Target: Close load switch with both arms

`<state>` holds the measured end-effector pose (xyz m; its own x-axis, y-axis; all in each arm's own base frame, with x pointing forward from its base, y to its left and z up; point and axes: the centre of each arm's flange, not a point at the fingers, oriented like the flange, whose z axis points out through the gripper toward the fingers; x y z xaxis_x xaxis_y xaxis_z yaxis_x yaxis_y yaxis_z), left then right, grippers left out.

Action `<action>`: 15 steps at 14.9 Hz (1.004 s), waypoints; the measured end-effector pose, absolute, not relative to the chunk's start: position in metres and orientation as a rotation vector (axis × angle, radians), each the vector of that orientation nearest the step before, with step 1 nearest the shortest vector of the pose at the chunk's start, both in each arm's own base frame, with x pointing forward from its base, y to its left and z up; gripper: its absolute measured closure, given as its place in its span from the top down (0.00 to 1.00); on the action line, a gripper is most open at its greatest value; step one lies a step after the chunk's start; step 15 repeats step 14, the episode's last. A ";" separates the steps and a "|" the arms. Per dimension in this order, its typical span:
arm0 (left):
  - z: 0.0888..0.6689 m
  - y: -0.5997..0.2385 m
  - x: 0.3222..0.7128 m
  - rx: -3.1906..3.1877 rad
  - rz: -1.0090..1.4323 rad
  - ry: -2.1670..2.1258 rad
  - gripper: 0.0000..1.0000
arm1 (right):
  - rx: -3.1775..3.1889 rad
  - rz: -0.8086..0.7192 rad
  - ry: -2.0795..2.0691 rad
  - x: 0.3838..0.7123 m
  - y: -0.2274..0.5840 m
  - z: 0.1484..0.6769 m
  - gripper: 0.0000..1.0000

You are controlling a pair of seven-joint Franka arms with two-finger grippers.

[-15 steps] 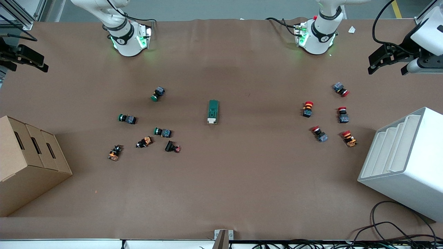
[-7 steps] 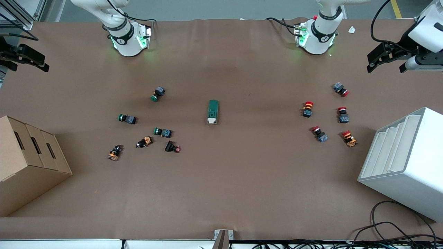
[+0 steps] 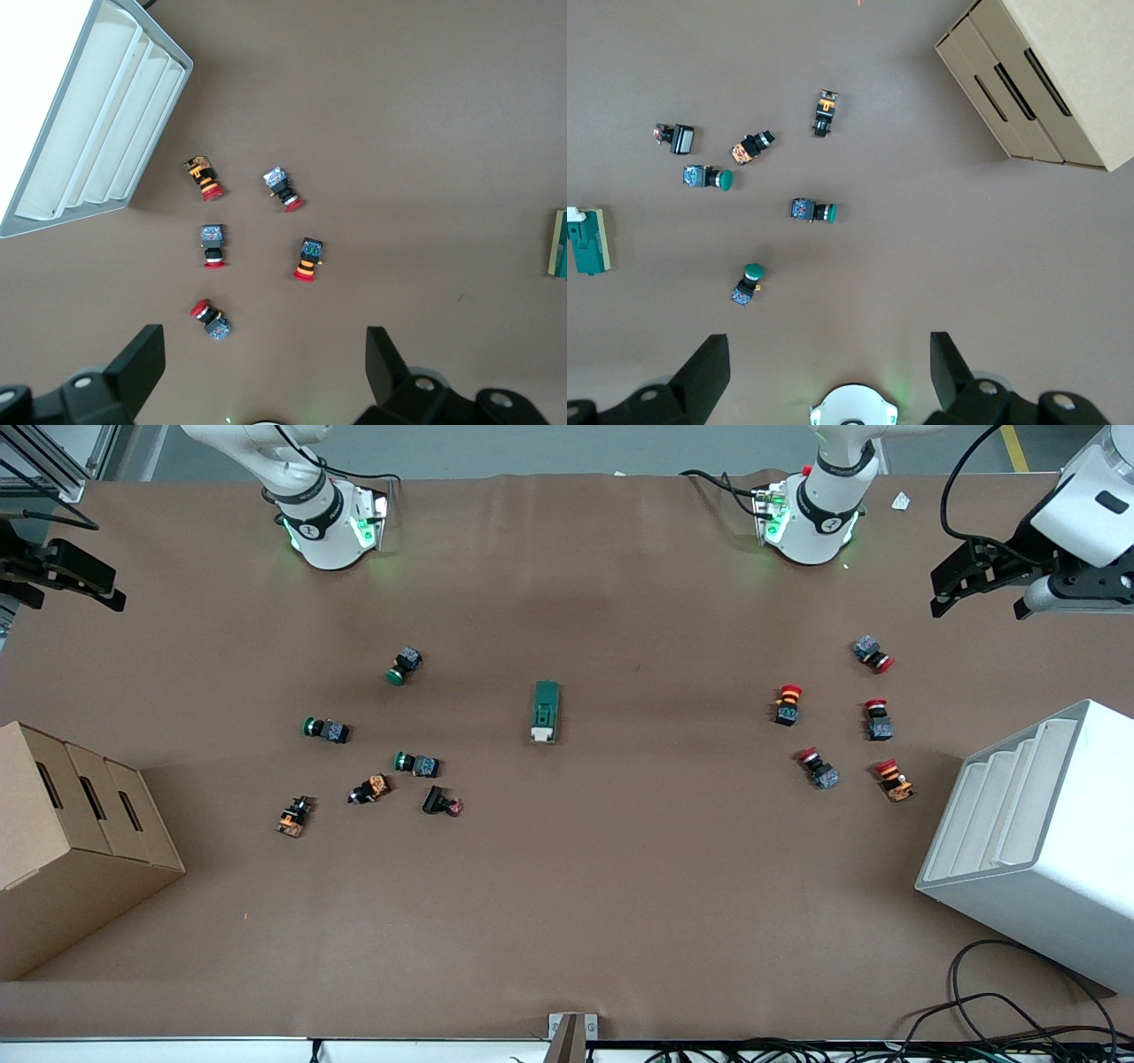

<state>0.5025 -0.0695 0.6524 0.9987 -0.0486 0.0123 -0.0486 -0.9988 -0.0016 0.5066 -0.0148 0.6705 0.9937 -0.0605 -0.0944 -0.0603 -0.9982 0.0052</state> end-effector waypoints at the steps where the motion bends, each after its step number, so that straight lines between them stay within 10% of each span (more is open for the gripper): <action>1: 0.652 -0.069 0.503 -3.139 -0.016 0.075 1.00 | 3.134 -0.149 -0.106 0.507 -0.015 0.671 1.00; 15: 0.643 -0.066 0.510 -3.140 0.015 0.066 1.00 | 3.141 -0.129 -0.098 0.508 -0.010 0.672 1.00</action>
